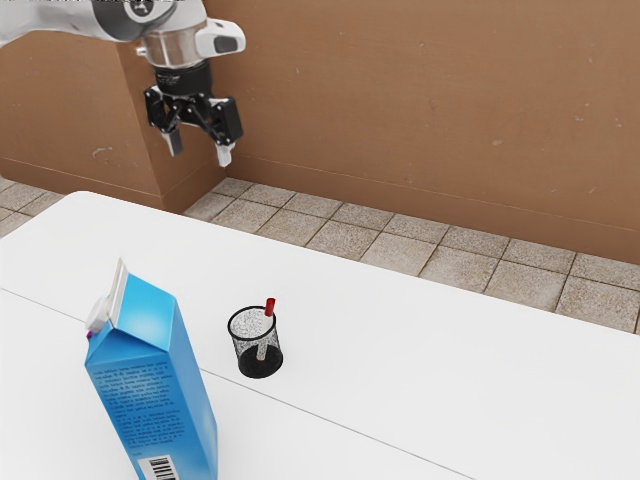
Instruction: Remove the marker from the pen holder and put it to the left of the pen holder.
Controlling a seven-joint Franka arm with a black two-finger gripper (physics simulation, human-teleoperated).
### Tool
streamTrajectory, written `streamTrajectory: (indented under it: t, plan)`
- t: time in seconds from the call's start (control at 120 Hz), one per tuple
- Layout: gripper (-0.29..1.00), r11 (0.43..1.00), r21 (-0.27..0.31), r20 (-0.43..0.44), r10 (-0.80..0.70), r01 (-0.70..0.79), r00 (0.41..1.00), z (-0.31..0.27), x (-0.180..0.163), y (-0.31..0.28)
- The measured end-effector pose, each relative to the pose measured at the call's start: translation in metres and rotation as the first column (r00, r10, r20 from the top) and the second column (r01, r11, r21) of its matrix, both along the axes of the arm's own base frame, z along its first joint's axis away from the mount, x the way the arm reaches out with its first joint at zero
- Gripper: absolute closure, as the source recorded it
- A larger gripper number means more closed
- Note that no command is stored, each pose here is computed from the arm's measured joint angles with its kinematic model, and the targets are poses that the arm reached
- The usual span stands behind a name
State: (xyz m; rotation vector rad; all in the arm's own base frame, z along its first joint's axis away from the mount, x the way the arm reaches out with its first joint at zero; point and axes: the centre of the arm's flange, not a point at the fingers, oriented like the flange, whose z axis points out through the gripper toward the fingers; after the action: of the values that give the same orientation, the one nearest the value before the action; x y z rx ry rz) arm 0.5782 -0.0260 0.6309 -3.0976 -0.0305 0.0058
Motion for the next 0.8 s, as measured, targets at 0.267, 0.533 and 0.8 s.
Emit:
streamTrajectory:
  t: [0.267,0.533,0.8]
  plan:
    - [0.0,1.0,0.001,-0.078,0.009,-0.009,0.997,-0.049,0.024,-0.003]
    - [0.0,1.0,0.011,-0.238,0.008,-0.006,0.971,-0.184,0.065,-0.025]
    - [0.0,0.986,0.041,-0.249,-0.149,0.164,0.957,-0.233,0.056,-0.053]
